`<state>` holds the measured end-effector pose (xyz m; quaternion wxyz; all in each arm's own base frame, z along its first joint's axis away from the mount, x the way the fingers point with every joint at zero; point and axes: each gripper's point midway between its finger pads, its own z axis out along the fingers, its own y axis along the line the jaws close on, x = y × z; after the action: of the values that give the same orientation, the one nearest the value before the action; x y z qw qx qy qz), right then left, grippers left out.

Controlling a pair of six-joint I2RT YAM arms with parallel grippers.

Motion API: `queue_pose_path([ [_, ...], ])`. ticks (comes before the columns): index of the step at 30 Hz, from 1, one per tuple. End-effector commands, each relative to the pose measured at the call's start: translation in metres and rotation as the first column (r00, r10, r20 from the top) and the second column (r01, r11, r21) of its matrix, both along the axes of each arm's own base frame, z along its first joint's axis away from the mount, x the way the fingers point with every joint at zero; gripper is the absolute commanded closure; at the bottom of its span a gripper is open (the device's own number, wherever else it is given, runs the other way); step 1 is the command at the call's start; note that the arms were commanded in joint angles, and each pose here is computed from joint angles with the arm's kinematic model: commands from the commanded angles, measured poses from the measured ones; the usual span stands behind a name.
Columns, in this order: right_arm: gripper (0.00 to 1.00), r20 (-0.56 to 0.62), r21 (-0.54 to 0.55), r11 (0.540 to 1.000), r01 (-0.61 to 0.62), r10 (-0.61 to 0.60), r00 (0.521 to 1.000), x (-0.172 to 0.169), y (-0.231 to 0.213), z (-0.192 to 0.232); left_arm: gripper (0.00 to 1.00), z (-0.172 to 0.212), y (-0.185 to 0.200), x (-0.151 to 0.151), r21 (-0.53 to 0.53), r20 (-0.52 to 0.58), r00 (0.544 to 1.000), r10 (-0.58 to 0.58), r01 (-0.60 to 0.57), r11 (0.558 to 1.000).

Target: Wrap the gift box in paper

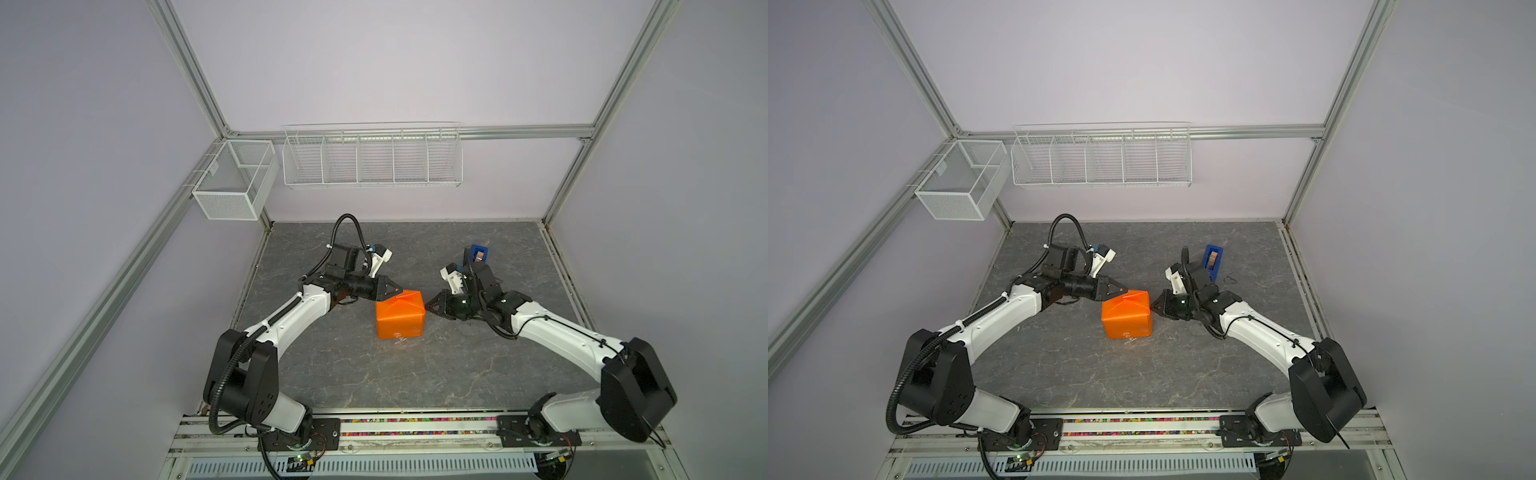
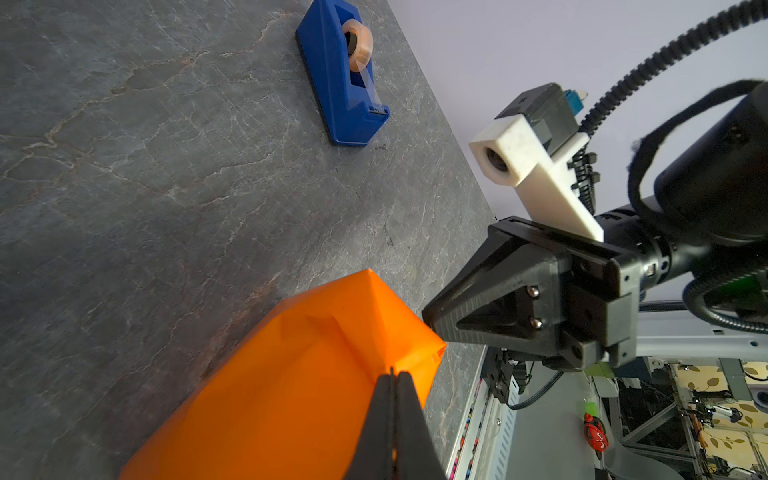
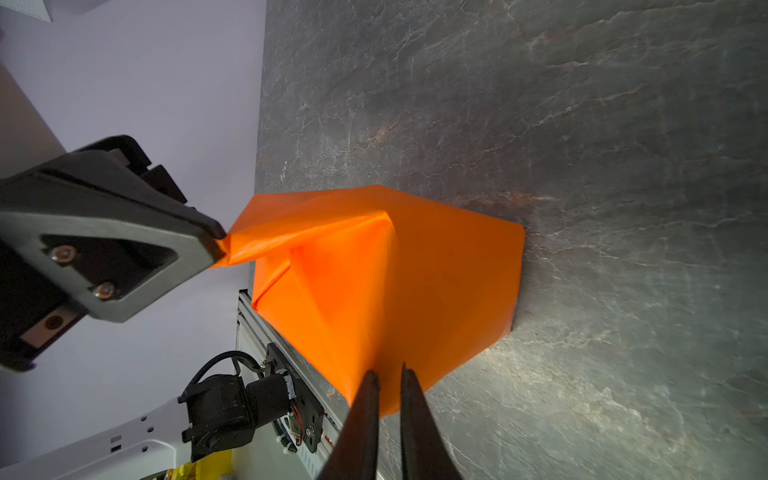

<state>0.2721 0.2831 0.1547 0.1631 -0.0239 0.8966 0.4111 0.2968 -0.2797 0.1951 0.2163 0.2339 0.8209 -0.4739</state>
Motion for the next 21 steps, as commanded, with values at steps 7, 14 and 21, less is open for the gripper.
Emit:
queue_pose_path([
  [7, 0.87, 0.028, 0.052, 0.998, -0.046, 0.044, 0.999, 0.003, 0.015, 0.016, 1.0, 0.007, -0.003, 0.003, -0.016, 0.015, 1.0, 0.008, -0.007, 1.0],
  [14, 0.88, 0.008, 0.053, 0.996, -0.069, 0.069, 0.998, 0.001, 0.023, 0.008, 1.0, 0.005, -0.003, 0.002, -0.017, 0.007, 1.0, 0.007, -0.007, 1.0],
  [21, 0.89, 0.005, 0.053, 0.995, -0.084, 0.083, 0.997, 0.001, 0.03, 0.007, 1.0, 0.005, -0.002, 0.001, -0.019, 0.007, 1.0, 0.006, -0.006, 1.0],
])
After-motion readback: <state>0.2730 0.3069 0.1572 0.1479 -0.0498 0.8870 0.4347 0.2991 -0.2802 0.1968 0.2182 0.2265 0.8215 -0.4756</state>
